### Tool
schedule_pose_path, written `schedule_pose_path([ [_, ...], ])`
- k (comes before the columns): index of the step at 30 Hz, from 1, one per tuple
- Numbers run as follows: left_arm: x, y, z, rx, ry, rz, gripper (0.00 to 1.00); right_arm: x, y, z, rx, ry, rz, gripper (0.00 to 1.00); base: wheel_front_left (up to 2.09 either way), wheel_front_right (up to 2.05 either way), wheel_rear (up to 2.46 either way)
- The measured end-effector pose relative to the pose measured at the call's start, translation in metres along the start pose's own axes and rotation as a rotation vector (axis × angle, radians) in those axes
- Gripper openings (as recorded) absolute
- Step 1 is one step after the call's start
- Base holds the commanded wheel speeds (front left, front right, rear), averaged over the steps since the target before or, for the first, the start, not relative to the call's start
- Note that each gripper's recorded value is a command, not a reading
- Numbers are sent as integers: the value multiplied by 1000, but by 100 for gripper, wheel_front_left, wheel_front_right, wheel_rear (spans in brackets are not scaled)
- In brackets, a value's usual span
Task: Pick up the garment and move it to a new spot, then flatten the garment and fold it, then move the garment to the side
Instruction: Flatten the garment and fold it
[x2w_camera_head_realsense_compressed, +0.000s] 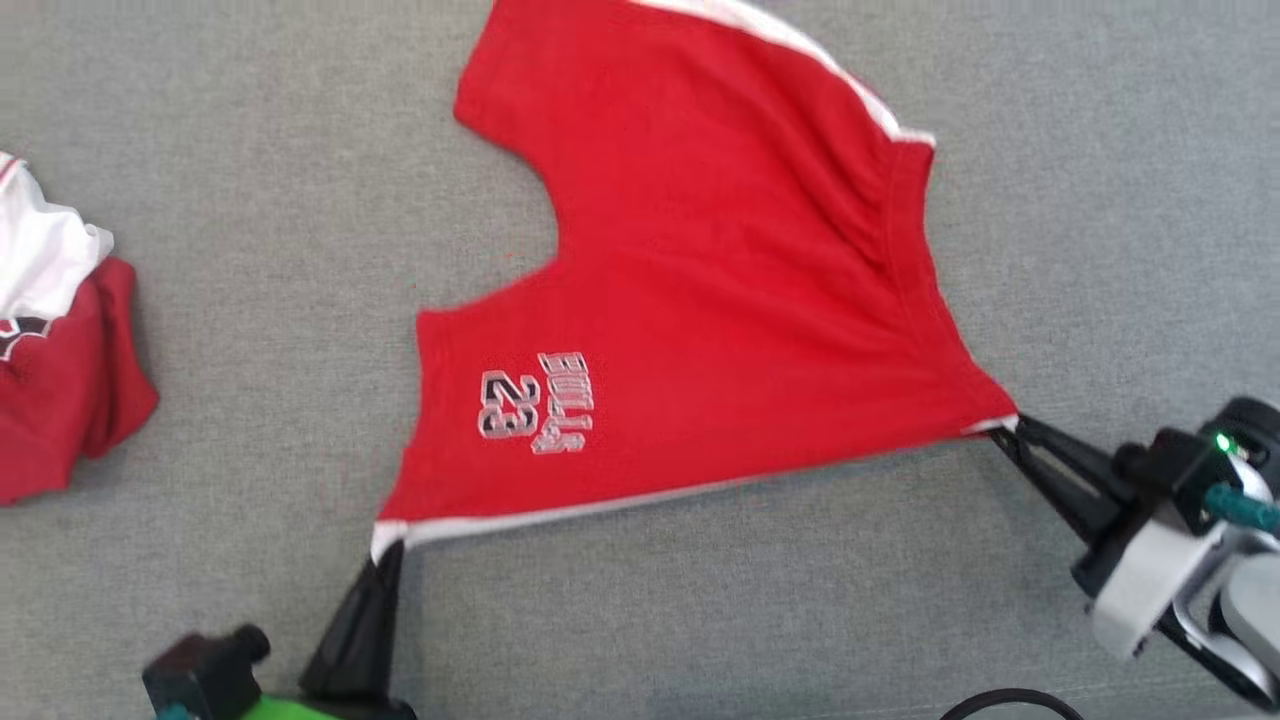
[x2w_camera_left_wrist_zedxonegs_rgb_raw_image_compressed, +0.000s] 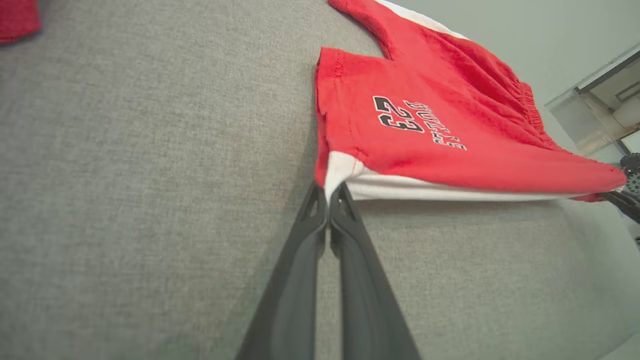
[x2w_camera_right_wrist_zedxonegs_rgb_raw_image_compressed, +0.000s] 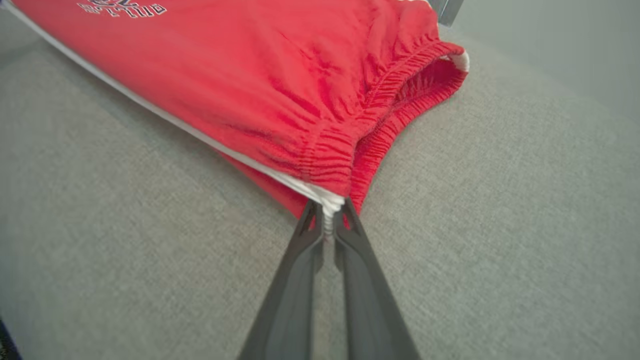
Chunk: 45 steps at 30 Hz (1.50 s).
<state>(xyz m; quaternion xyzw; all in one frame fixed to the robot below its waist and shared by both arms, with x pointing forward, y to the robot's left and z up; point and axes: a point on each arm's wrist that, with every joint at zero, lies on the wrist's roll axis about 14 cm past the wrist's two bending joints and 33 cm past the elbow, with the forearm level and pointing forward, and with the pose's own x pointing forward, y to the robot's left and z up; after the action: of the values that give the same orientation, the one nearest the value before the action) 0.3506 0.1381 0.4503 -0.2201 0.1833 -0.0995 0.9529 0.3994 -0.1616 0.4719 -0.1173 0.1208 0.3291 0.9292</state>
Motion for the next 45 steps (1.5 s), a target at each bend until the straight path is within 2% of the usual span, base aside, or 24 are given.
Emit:
schedule_pose_path([
  [4,-40,-16,-20,-115,19,52,0,-41,21,-21,53,63,-12,0,0,0,0],
  [7,-62,-23,-24,-149,22,61,0,-61,38,-27,106,71,-15,0,0,0,0],
  [13,-63,-20,3,-106,16,23,0,-46,49,10,192,-55,-36,0,0,0,0],
  [17,-42,-17,36,-88,-13,-14,0,-24,51,33,251,-126,-25,0,0,0,0],
  [21,-6,-13,68,44,46,-79,0,6,39,64,315,-232,-25,0,0,0,0],
  [24,38,-28,95,178,119,-180,0,20,18,61,389,-255,-77,0,0,0,0],
  [28,84,-49,106,282,205,-277,0,21,5,41,465,-231,-136,0,0,0,0],
  [32,127,-70,122,354,222,-336,0,19,-3,31,526,-236,-184,0,0,0,0],
  [39,181,-101,118,406,320,-405,0,13,-31,35,622,-306,-294,0,0,0,0],
  [45,219,-101,106,496,421,-371,0,20,-46,44,631,-337,-311,0,0,0,0],
])
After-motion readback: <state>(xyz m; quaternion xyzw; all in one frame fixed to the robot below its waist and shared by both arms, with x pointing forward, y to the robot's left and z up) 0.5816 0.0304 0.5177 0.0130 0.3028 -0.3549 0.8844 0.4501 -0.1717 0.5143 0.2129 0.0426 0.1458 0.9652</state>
